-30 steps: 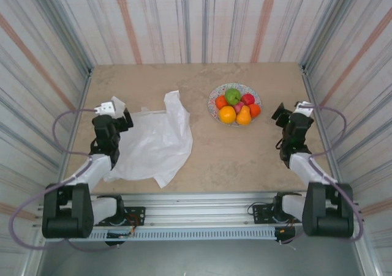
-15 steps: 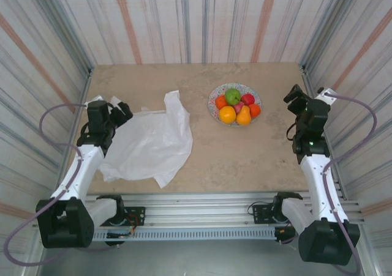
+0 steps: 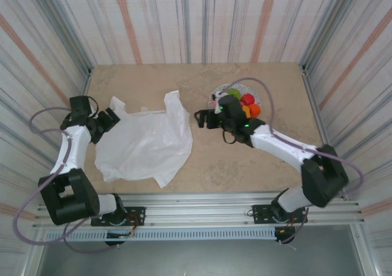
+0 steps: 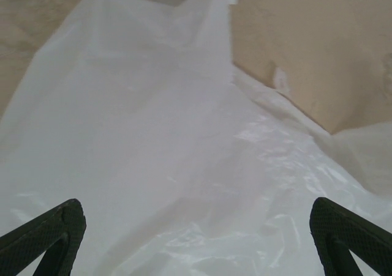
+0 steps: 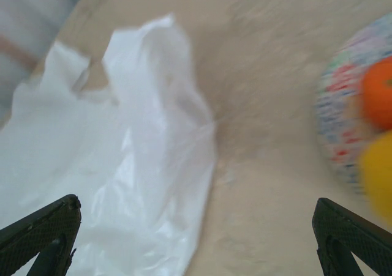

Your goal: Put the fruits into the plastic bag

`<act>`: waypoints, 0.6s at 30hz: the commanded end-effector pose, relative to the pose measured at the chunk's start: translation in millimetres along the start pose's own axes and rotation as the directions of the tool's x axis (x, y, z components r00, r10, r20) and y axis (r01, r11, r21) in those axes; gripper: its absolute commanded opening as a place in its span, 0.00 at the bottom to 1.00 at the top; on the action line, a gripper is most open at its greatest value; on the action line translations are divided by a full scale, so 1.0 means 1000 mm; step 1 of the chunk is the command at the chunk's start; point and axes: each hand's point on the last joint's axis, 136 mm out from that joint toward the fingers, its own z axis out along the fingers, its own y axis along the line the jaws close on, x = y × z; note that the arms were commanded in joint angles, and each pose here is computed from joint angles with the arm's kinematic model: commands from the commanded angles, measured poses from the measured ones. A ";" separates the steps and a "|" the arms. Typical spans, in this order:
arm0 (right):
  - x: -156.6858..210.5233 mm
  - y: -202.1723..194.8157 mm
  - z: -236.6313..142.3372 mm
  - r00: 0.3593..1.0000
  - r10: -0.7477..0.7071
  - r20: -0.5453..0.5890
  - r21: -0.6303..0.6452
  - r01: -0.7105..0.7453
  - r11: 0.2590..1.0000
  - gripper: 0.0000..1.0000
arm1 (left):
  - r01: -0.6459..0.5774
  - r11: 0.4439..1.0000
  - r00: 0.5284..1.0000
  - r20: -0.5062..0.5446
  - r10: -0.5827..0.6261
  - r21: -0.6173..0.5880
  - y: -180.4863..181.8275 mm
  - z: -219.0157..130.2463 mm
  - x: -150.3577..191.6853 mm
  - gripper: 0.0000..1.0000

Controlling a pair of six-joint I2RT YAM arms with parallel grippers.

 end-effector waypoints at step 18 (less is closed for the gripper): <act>0.047 0.033 0.142 0.966 0.035 -0.256 -0.047 -0.049 0.998 0.55 | -0.024 0.980 0.964 -0.264 -0.030 -0.199 0.057 0.079 0.003 0.70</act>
